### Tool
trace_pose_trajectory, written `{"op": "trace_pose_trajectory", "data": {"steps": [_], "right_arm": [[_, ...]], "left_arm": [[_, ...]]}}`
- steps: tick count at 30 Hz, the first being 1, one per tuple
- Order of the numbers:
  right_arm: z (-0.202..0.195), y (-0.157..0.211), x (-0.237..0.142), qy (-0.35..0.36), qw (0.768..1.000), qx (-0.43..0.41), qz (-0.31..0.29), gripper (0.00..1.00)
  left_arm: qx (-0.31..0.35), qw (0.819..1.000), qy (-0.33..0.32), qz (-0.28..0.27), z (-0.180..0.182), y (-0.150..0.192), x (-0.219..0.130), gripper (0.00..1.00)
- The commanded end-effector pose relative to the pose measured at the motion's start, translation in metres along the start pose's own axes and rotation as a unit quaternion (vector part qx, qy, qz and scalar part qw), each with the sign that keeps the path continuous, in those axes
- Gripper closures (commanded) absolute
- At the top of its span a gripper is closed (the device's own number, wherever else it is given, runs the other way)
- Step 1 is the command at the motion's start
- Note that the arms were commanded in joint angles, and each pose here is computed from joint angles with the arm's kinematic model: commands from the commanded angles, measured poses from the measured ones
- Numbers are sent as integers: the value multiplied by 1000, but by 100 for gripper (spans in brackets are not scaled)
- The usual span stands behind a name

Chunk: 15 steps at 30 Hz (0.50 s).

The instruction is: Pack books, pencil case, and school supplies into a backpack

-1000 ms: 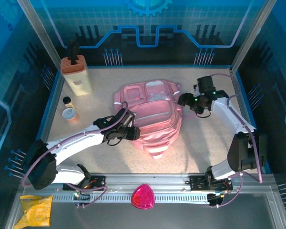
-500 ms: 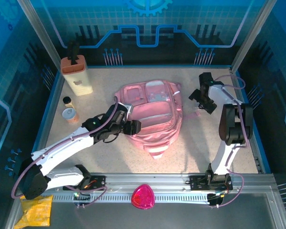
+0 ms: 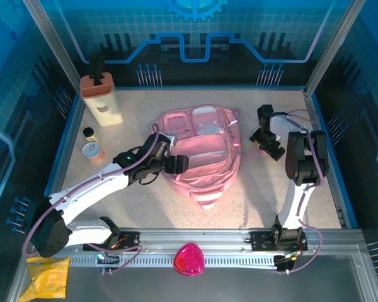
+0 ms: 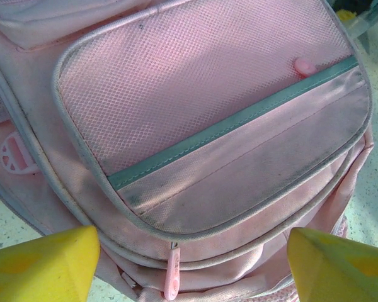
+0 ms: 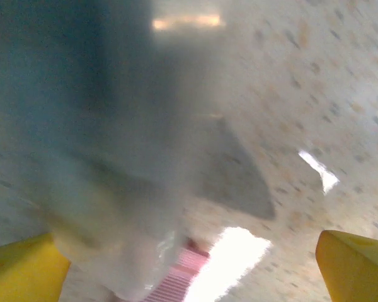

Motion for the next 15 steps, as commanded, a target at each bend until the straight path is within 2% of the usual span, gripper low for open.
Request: {"op": "trace_pose_trajectory", "data": {"steps": [1,3,5,7,11,15], "right_arm": [[-28,5,-5,16,1000,-9,5,0],[-43,8,-7,15,1000,-13,8,2],[-52,8,-7,-6,1000,-28,0,7],[-45,4,-7,-46,997,-54,9,10],[-23,-8,-17,-78,990,-115,13,0],[-9,-12,-25,-107,986,-129,9,0]], "left_arm": [[1,1000,24,-15,-8,-14,-2,22],[-5,1000,25,-12,-8,-14,-2,21],[-10,999,28,-16,-8,-14,-2,21],[-14,999,29,-20,-8,-15,-1,21],[-15,999,19,-20,-8,-19,-3,21],[-14,999,17,-27,-8,-20,-3,21]]}}
Point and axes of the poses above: each hand's point on the last joint's axis, 136 mm out from that joint toward the fingers, its own x axis out along the fingers, its own z axis along the line the jaws close on, y = z × x, the point moved 8 cm from there along -x, back along the fingers, and after that the axes turned 7 degrees about x, right-handed, at the moved point
